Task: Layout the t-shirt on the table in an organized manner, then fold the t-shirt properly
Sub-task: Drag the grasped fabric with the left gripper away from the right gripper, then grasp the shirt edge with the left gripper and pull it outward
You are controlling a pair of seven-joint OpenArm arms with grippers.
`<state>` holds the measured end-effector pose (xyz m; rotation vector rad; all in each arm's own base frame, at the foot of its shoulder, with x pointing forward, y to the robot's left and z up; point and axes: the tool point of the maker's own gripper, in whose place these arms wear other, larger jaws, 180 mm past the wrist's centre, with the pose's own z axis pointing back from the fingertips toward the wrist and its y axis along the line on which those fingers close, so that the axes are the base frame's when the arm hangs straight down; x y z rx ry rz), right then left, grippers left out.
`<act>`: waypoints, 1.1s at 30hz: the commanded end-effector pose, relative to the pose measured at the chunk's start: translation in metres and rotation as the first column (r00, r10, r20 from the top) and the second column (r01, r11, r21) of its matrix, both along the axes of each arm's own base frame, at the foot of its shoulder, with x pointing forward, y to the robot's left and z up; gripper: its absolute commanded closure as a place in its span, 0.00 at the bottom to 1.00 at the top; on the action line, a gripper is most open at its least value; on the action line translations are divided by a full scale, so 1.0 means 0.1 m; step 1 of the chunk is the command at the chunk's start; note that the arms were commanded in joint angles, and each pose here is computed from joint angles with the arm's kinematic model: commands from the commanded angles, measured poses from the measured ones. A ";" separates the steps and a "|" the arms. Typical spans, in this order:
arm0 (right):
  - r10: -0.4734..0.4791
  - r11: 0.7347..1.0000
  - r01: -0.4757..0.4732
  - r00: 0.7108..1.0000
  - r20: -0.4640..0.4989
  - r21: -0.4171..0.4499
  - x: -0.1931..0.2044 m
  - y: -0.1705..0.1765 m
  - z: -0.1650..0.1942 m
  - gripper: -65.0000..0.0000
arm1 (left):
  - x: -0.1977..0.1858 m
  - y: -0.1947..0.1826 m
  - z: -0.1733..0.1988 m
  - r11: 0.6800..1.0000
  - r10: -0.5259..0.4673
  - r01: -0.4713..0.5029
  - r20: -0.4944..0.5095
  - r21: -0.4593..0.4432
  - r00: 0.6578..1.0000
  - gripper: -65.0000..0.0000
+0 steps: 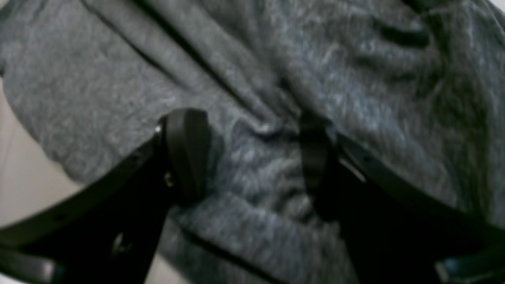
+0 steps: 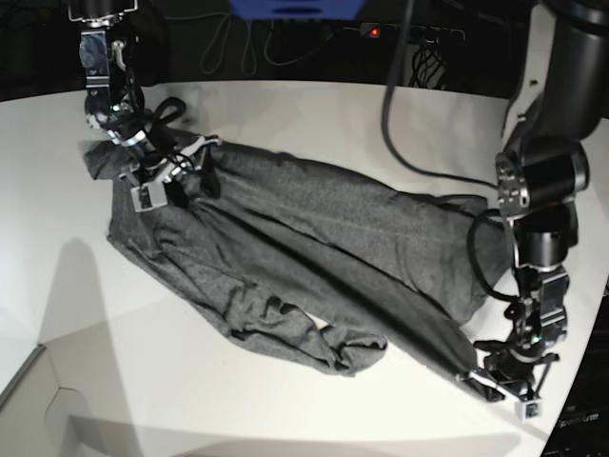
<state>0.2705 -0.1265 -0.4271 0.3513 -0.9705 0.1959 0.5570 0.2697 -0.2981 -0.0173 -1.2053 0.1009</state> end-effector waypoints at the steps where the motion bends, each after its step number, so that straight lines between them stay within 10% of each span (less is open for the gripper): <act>1: 0.004 1.000 -0.004 1.000 -0.003 -0.020 -0.02 -0.03 0.03 0.43 | 0.12 0.21 0.38 0.999 0.034 -0.035 0.085 0.014 0.996 0.85; 7: 0.023 0.999 -0.022 0.999 0.049 -0.025 -0.06 0.02 0.24 0.43 | 0.11 0.33 0.46 0.998 0.052 -0.054 0.103 0.019 0.993 0.55; 20: -0.068 0.998 0.068 0.991 0.114 0.007 0.01 -0.09 0.48 0.43 | -0.94 0.73 0.30 0.980 0.136 -0.149 0.105 0.129 0.985 0.58; 33: -0.093 0.996 0.092 0.990 0.108 0.015 -0.01 -0.12 0.46 0.43 | -2.22 0.25 -0.84 0.987 0.125 -0.137 -0.136 -0.083 0.983 0.58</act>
